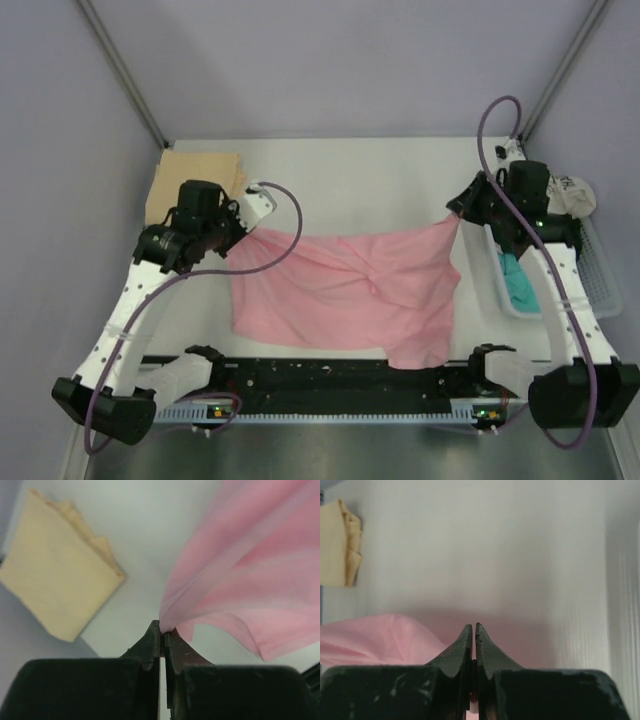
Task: Fold and stack the t-shirts
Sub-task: Flatten out the tshirt
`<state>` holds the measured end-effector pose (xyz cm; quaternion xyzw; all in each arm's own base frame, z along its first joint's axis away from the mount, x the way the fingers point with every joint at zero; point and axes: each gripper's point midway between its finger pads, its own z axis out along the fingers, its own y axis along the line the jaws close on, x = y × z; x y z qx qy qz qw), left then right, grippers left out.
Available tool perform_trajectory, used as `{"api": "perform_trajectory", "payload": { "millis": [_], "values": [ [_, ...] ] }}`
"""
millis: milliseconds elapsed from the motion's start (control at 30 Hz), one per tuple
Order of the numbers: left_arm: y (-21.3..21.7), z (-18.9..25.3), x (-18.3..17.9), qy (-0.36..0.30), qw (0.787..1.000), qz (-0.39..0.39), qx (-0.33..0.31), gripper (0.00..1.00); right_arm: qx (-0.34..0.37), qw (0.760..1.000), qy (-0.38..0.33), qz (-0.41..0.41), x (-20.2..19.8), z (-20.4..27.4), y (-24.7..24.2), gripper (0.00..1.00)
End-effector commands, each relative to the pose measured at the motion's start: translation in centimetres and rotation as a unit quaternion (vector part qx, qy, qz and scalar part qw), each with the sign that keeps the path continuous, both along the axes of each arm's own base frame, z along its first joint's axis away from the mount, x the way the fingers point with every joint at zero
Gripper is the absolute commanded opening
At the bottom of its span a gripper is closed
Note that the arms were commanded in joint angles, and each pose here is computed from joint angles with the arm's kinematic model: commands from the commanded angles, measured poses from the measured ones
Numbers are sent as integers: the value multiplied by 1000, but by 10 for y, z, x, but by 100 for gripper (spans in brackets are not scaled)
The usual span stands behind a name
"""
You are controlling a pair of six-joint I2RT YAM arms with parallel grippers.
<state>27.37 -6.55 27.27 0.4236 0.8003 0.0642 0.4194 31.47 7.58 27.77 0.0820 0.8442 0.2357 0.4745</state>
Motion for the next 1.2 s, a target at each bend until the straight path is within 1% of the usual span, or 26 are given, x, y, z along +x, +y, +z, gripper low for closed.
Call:
{"api": "perform_trajectory", "payload": {
  "millis": [0,100,133,167,200,233,267,300,333,433,467,533,600,700,800,967,1033,1067,1133,1167],
  "values": [
    [-37,-52,-29,74,988,-128,-38,0,-14,999,47,-10,38,-43,-3,0],
    [-47,-86,-53,128,975,-175,-52,0,-13,994,105,14,56,-80,11,0],
    [-48,-97,-60,145,971,-182,-53,0,-23,992,125,24,61,-95,15,6],
    [-47,-106,-65,156,968,-188,-51,0,-37,989,141,30,64,-107,16,24],
    [-47,-114,-69,165,966,-191,-50,0,-57,985,161,31,66,-119,15,36],
    [-45,-120,-72,171,966,-190,-48,0,-79,979,184,22,65,-127,9,54],
    [-44,-125,-74,178,965,-188,-47,0,-106,974,200,14,62,-132,2,60],
    [-43,-128,-75,181,964,-187,-45,0,-134,969,208,-4,60,-134,-8,61],
    [-42,-131,-77,185,964,-183,-44,0,-155,965,212,-18,54,-137,-16,62],
    [-41,-136,-76,188,965,-176,-43,0,-172,961,213,-48,29,-140,-31,59],
    [-41,-136,-74,187,966,-176,-44,0,-169,960,220,-46,16,-146,-29,57],
    [-43,-137,-71,187,966,-173,-47,0,-155,960,230,-39,-5,-156,-24,50],
    [-45,-138,-68,190,965,-171,-51,0,-135,960,246,-15,-22,-172,-8,43],
    [-47,-138,-65,196,964,-170,-55,0,-131,951,278,13,-40,-199,7,43],
    [-48,-138,-65,198,964,-168,-56,0,-134,943,306,13,-42,-220,8,43],
    [-44,-140,-66,193,966,-163,-51,0,-109,940,322,37,-42,-241,24,42],
    [-43,-141,-67,196,966,-159,-48,0,-104,939,325,41,-43,-245,27,40],
    [-42,-142,-67,198,966,-158,-46,0,-104,939,326,41,-43,-247,27,36],
    [-39,-145,-67,203,966,-153,-38,5,-101,939,327,44,-44,-250,29,30],
    [-37,-146,-67,205,966,-150,-35,13,-100,939,326,46,-43,-251,30,27]
  ]
}}
